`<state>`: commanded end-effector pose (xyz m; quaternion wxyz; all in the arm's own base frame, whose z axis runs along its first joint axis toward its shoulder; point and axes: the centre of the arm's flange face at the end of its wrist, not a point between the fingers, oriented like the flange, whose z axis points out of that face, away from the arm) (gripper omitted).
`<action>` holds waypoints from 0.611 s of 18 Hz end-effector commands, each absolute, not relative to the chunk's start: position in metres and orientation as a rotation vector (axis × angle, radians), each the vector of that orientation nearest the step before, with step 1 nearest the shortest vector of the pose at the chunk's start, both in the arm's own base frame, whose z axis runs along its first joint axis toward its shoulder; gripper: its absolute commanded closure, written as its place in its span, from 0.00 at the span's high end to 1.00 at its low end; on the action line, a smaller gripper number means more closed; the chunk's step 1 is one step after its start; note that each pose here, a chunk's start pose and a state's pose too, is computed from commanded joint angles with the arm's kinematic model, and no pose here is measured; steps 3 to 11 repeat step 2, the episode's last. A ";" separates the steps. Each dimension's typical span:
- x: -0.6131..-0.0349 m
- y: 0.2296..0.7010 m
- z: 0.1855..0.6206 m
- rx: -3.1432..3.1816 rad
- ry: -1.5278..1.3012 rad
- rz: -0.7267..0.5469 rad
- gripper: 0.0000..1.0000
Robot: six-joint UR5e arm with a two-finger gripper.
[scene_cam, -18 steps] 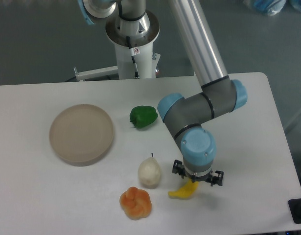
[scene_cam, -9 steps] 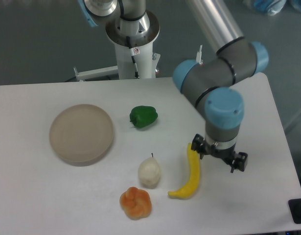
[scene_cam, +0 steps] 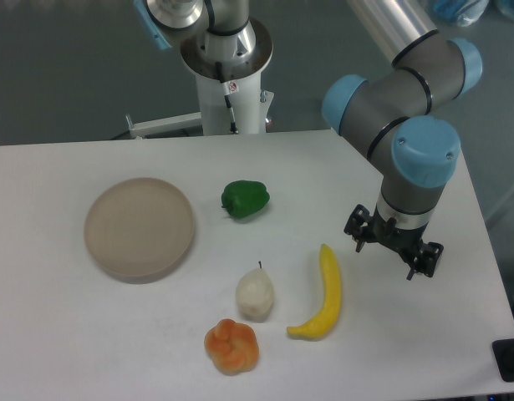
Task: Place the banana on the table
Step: 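Lift the open gripper up and away from the banana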
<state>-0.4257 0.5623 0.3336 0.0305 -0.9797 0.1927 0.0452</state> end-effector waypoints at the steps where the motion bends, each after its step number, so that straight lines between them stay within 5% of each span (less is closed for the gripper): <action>1: -0.425 0.562 0.332 -3.020 0.594 0.139 1.00; 11: -0.426 0.562 0.333 -3.020 0.594 0.142 1.00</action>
